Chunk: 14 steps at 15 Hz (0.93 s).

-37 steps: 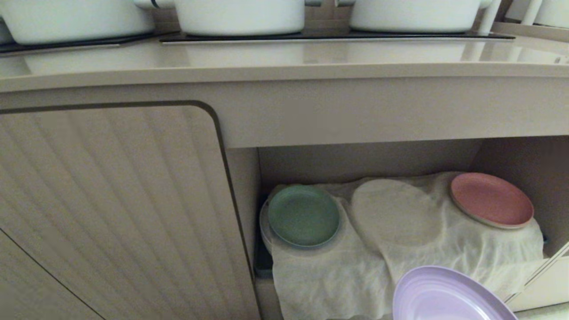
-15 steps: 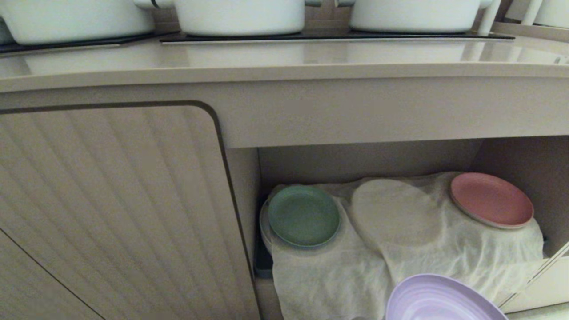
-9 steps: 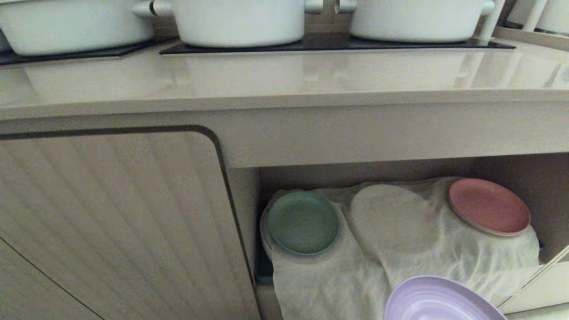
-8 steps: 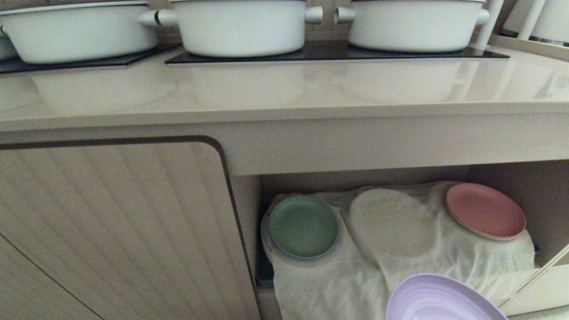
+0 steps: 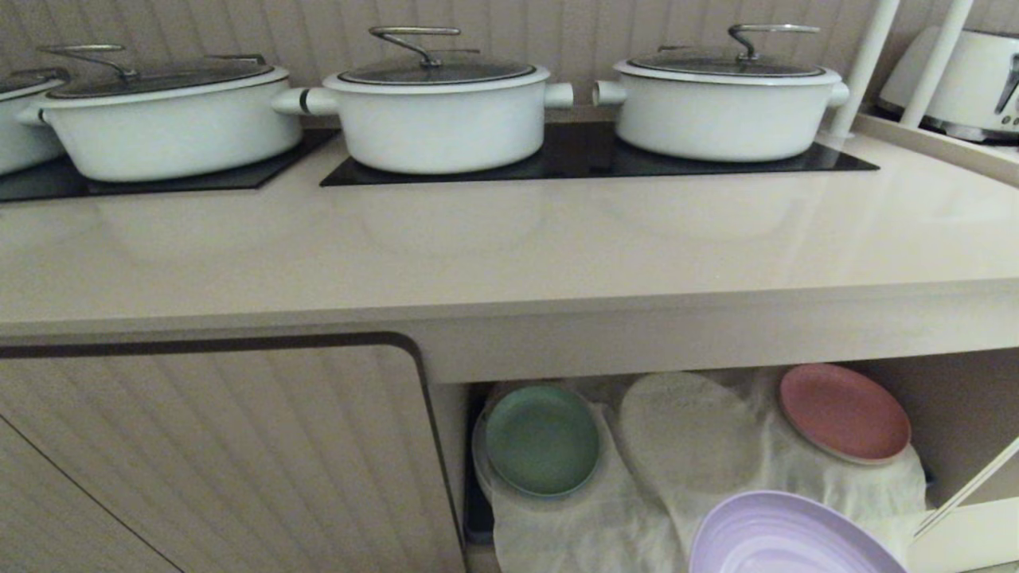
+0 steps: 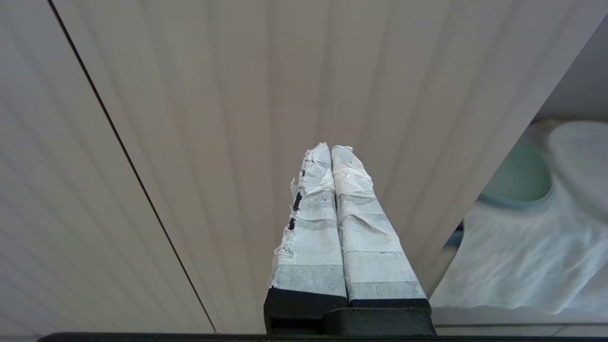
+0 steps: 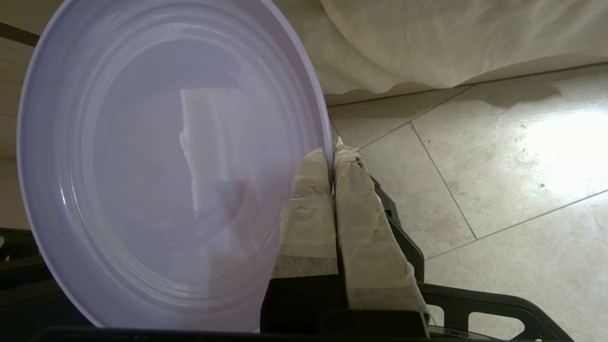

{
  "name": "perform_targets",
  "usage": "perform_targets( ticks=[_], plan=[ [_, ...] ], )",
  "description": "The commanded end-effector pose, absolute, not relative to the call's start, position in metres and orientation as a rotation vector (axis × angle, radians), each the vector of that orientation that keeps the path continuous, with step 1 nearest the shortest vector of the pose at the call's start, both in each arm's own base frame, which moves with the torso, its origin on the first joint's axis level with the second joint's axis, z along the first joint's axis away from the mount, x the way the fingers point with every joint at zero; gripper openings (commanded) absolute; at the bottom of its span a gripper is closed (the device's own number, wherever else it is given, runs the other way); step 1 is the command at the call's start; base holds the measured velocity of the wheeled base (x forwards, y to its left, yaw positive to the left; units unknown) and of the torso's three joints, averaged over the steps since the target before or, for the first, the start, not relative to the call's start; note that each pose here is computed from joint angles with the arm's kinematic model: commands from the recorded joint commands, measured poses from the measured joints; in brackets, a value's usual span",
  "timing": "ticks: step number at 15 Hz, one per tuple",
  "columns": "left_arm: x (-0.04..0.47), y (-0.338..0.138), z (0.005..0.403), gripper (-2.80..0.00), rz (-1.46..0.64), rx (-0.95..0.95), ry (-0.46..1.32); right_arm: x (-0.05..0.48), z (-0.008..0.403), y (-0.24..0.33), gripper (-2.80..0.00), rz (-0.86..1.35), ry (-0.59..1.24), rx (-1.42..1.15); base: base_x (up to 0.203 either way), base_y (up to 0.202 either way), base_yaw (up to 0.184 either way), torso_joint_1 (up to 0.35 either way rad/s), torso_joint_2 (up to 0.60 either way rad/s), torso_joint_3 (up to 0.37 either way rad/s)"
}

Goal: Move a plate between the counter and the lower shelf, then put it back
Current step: Put the plate

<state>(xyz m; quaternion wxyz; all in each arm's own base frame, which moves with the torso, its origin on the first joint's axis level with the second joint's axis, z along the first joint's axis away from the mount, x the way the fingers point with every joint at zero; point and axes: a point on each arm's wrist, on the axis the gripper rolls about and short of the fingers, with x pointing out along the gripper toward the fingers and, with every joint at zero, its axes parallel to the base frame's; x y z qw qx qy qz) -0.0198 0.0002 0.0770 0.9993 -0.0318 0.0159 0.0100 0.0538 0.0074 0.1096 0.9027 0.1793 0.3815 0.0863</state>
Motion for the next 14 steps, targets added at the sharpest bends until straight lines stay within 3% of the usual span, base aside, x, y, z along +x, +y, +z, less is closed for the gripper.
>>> perform_targets(
  ticks=[1, 14],
  plan=[
    [-0.0197, 0.0003, 0.0771, -2.8, 0.021, -0.064, 0.032, 0.0539, 0.1096, 0.0075, -2.8, 0.18, 0.791, 0.373, 0.0, 0.0, 0.0, 0.196, -0.48, -0.28],
    [-0.0198, 0.0003, 0.077, -2.8, 0.021, -0.064, 0.033, 0.0547, 0.111, 0.0089, -2.8, 0.205, 0.793, 0.364, 0.0, 0.0, 0.0, 0.234, -0.52, -0.287]
  ],
)
